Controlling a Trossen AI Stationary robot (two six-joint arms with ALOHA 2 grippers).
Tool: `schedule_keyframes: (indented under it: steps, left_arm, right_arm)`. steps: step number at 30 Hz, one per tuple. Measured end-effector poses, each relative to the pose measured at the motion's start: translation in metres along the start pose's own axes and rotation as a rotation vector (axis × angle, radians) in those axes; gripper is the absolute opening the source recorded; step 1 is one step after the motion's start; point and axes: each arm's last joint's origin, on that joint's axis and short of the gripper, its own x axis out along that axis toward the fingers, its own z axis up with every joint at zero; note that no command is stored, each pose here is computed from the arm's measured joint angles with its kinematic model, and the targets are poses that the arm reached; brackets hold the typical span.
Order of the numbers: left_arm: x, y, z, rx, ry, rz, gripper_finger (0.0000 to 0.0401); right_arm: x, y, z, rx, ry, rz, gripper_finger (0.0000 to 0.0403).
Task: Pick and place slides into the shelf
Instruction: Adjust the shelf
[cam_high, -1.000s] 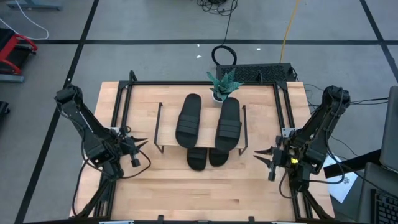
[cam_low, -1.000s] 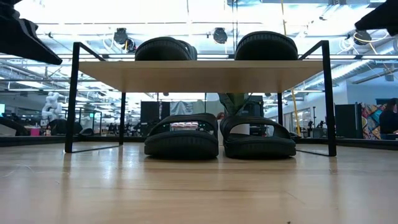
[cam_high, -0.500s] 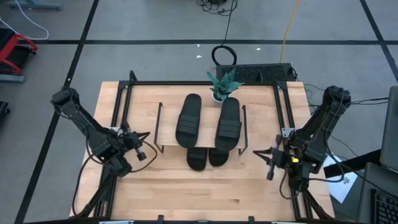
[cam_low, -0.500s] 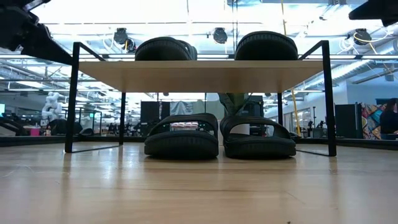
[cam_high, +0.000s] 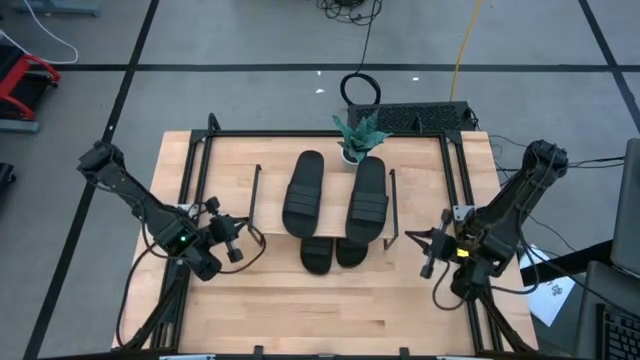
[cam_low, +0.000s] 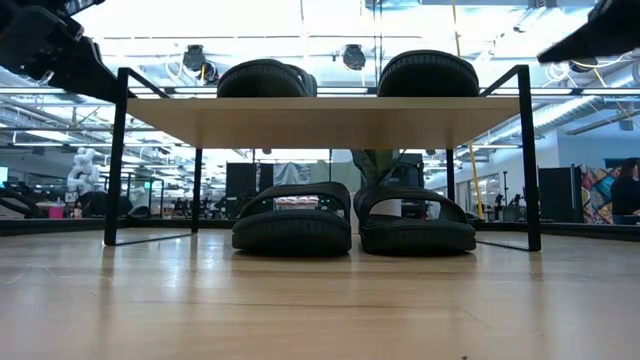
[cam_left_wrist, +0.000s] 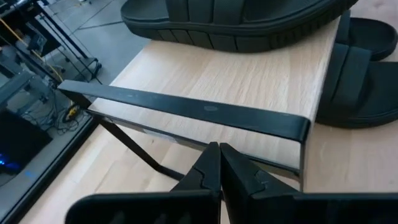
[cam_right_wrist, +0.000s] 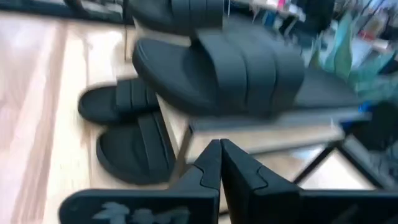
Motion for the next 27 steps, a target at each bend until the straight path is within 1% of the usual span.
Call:
schedule_keyframes:
  steps: [4,7,11,15,22,27]
  left_arm:
    - [0.002,-0.001,0.002,-0.013,0.013,-0.019,0.0]
    - [0.003,-0.004,0.005,-0.011,0.002,-0.051,0.0]
    - [0.003,-0.008,0.011,0.008,-0.024,-0.086,0.0]
    - [0.005,-0.008,0.012,0.003,-0.017,-0.091,0.0]
    - [0.007,-0.007,0.013,-0.011,0.004,-0.102,0.0]
    - [0.007,-0.008,0.014,-0.018,-0.001,-0.117,0.0]
  right_arm:
    - [0.004,-0.007,-0.006,0.04,0.089,-0.02,0.0]
    - [0.008,-0.008,-0.008,0.055,0.105,-0.031,0.0]
    - [0.015,-0.005,-0.012,0.078,0.156,-0.004,0.0]
    - [0.023,-0.002,-0.015,0.074,0.164,0.013,0.0]
    - [0.032,-0.005,-0.013,0.052,0.166,-0.018,0.0]
    - [0.035,-0.005,-0.011,0.039,0.166,-0.018,0.0]
